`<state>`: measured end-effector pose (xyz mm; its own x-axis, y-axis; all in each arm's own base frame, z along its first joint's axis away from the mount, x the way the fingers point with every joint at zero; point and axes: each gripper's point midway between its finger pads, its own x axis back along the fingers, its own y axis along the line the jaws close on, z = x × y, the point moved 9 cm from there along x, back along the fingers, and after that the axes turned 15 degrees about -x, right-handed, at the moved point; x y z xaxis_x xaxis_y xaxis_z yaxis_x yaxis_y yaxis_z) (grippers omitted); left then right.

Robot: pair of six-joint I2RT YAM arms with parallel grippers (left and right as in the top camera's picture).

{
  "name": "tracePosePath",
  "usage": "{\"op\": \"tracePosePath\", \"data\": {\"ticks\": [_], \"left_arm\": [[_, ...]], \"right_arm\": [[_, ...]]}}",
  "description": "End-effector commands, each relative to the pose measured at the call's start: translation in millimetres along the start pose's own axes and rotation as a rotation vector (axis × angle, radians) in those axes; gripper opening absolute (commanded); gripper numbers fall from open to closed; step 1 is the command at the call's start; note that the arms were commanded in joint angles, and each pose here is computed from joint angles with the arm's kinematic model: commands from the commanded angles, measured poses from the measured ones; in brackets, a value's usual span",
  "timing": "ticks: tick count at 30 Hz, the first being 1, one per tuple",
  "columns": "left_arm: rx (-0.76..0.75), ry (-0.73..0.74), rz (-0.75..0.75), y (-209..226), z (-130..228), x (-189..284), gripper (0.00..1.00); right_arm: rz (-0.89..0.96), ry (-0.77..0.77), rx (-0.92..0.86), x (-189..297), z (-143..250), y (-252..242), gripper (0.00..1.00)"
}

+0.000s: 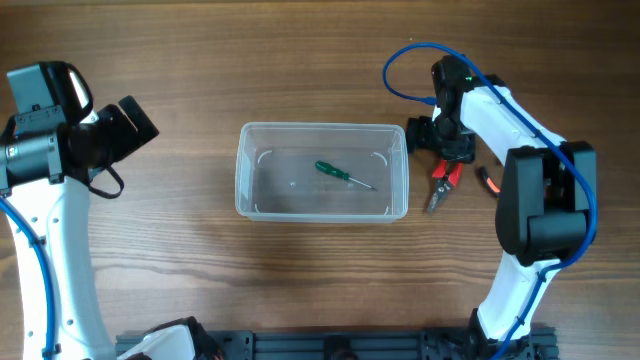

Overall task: Pack container
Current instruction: 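Grasp the red-handled tin snips with the right gripper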

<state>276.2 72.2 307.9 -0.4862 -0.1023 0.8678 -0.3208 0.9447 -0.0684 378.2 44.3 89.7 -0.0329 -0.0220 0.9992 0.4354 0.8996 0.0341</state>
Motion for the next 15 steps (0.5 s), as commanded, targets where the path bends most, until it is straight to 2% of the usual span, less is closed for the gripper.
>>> {"op": "tracePosePath", "data": {"ticks": [1,3,7,9,11,12,13,15], "left_arm": [[-0.015,0.004,0.015,-0.9,-1.4,-0.3,1.0],[-0.015,0.004,0.015,-0.9,-1.4,-0.3,1.0],[-0.015,0.004,0.015,-0.9,-1.4,-0.3,1.0],[-0.015,0.004,0.015,-0.9,-1.4,-0.3,1.0],[-0.015,0.004,0.015,-0.9,-1.4,-0.3,1.0],[-0.015,0.004,0.015,-0.9,-1.4,-0.3,1.0],[-0.015,0.004,0.015,-0.9,-1.5,-0.3,1.0],[-0.015,0.004,0.015,-0.9,-1.4,-0.3,1.0]], "right_arm": [[0.019,0.019,-0.014,-8.5,2.9,-1.5,0.65],[0.022,0.022,-0.014,-8.4,3.4,-2.0,0.54],[0.023,0.025,-0.015,-8.4,3.8,-2.3,0.4],[0.025,0.028,-0.018,-8.4,4.3,-2.5,0.38],[0.026,0.03,-0.018,-8.4,4.5,-2.8,0.28],[0.027,0.03,-0.018,-8.4,4.6,-2.8,0.26],[0.027,0.031,-0.018,-8.4,4.7,-2.9,0.2],[0.028,0.032,-0.018,-8.4,4.9,-3.1,0.16]]}}
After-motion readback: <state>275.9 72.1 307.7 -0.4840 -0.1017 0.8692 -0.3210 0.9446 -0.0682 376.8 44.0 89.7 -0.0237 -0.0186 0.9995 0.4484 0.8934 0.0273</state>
